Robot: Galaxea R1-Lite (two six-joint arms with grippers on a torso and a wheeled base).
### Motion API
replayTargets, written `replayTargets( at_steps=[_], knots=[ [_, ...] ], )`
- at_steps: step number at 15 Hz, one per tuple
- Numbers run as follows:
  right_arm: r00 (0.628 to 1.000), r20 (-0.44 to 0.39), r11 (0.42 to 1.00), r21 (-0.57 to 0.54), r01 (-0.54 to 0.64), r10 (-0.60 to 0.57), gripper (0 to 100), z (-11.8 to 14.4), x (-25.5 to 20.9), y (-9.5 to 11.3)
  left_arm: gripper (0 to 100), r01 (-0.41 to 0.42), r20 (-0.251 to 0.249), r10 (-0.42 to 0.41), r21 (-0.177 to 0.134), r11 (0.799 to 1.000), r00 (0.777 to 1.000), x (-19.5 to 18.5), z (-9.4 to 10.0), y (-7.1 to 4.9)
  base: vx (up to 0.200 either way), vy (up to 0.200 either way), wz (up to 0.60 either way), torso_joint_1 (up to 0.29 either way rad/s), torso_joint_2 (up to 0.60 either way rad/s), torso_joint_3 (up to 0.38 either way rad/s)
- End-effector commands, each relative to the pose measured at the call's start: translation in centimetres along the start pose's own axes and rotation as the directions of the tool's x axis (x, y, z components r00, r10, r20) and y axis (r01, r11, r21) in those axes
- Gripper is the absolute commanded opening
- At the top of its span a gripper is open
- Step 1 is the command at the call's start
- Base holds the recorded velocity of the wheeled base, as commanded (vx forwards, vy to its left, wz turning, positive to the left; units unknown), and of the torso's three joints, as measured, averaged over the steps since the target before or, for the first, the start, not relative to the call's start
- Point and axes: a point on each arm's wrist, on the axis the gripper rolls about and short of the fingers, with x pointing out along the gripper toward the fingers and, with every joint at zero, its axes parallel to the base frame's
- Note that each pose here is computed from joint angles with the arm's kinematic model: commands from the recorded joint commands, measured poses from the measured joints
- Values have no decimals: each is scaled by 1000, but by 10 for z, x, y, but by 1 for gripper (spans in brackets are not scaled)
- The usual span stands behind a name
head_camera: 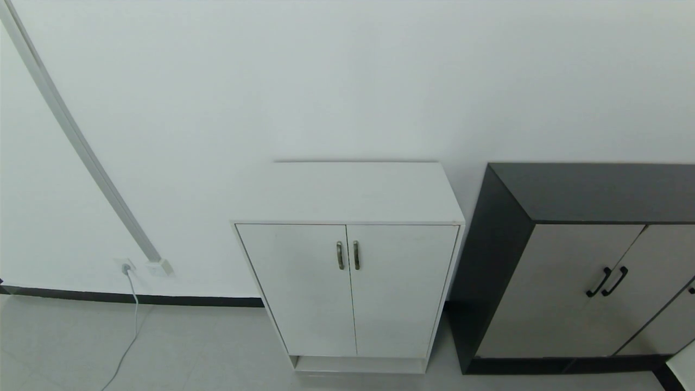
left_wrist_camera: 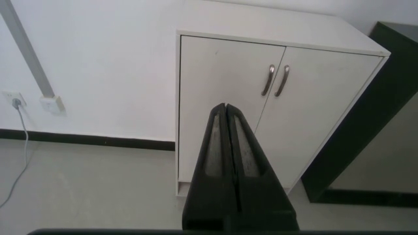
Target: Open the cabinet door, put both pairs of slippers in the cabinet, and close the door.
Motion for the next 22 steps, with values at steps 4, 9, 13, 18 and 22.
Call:
replayTargets(
  at_steps=[4,9,13,18,22],
  knots=[
    [985,87,986,83,145,-152,0,-3,-9,1,0,0,-1,0,-1,1000,1000,0,0,0,0,0,0,0,0,0],
    [951,57,949,108,297,-304,0,-2,-9,4,0,0,-1,0,-1,1000,1000,0,0,0,0,0,0,0,0,0],
    [935,162,941,184,285,-315,0,-5,-15,6,0,-2,-1,2,-1,1000,1000,0,0,0,0,0,0,0,0,0],
    [939,153,924,280,259,-309,0,-10,-13,6,0,0,-1,0,1,1000,1000,0,0,0,0,0,0,0,0,0],
    [957,170,952,241,189,-234,0,-9,-12,8,0,3,-2,-3,5,1000,1000,0,0,0,0,0,0,0,0,0]
  ],
)
